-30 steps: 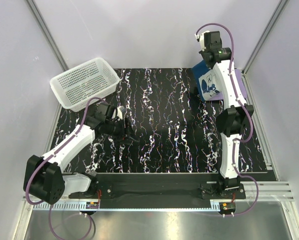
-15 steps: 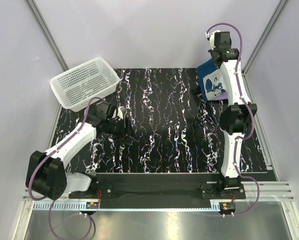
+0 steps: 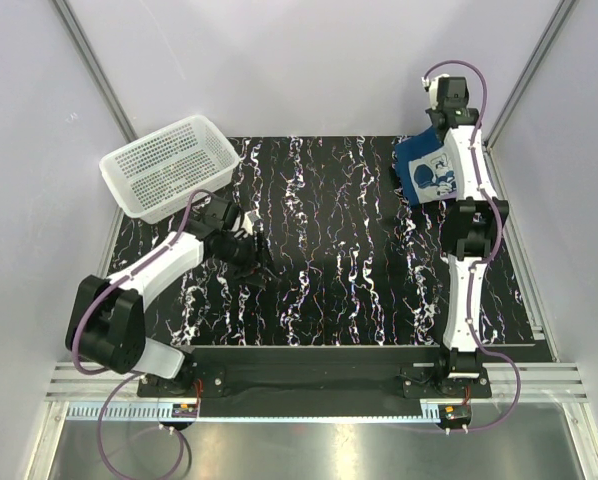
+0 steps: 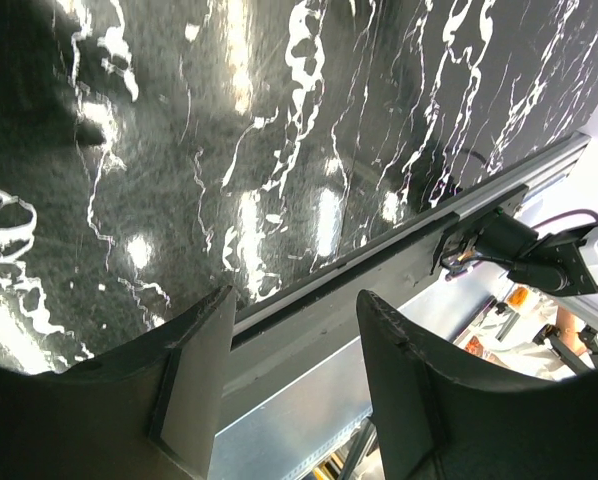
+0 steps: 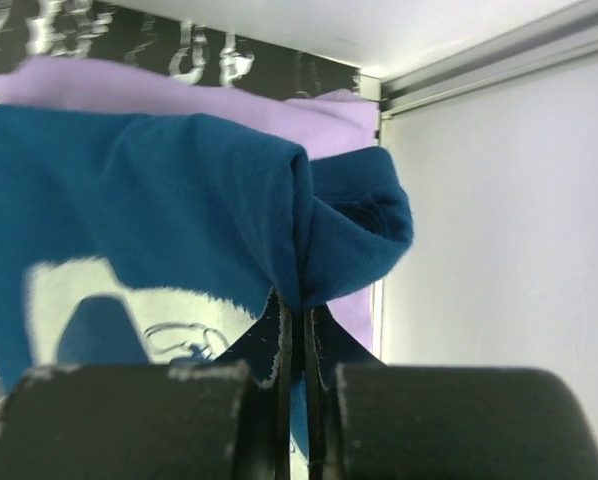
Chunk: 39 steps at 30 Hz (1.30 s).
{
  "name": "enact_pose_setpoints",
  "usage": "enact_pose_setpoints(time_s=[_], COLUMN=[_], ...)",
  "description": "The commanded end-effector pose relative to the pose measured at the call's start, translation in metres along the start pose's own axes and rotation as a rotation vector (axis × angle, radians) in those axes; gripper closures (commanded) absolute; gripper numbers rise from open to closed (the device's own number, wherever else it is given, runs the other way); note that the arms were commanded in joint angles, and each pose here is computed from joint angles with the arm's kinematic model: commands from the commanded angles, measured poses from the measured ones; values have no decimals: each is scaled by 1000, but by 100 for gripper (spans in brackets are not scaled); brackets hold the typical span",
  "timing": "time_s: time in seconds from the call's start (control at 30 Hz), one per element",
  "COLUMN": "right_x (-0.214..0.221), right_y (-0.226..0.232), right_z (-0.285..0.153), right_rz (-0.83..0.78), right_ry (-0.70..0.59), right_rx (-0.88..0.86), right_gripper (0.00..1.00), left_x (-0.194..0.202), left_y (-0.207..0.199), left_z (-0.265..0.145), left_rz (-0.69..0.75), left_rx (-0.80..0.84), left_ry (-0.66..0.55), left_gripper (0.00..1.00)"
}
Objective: Fold and stack the t-shirts
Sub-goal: Neatly place the folded tshirt to the corner
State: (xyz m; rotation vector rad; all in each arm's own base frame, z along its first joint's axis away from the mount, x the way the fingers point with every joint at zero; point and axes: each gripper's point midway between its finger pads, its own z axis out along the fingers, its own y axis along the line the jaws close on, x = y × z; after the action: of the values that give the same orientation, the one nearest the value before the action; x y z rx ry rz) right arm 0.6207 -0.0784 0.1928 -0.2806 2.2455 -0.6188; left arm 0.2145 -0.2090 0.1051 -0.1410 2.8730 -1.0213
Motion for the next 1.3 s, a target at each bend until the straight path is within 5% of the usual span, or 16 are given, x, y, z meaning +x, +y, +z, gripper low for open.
enact_pose_setpoints(time_s=[0.0,0.5,0.63,0.67,0.7,0.73,0.83,0.93,1.1,1.27], right_x=[-21,21,-5,-1,-3,-12,-27,-73,-112,-94], right_y=[-34,-56,-69,-73,-83,-98,-118,-148,-116,-33], right_z=[12,105,118,121,118,107,69,-23,-122,-201], right_rz=[67,140,150,153,164,187,278,439,524,575], right_ry=[-109,-138,-290,-281,-284,-303,-310,-401,-447,-343], right_rx=[68,168,249,298,341,392,418,386,192,-176], right_gripper=[100,96,54,24,10,0,0,0,0,0], left_x=[-15,-36,-34,-33,-33,-30,-23,-18,-7,7], left_y=[-17,-20,-22,-23,-25,-28,-36,-47,-67,-71], left_z=[-5,9,6,4,1,-5,-21,-39,-62,-85], left_rz=[37,-21,-39,-37,-35,-33,-14,-17,-12,-19], left_rx=[44,10,6,4,2,-1,-13,-5,33,76], left_ry=[-9,9,7,4,-3,-9,-35,-84,-169,-294], left_gripper=[44,44,44,44,44,44,44,44,44,43])
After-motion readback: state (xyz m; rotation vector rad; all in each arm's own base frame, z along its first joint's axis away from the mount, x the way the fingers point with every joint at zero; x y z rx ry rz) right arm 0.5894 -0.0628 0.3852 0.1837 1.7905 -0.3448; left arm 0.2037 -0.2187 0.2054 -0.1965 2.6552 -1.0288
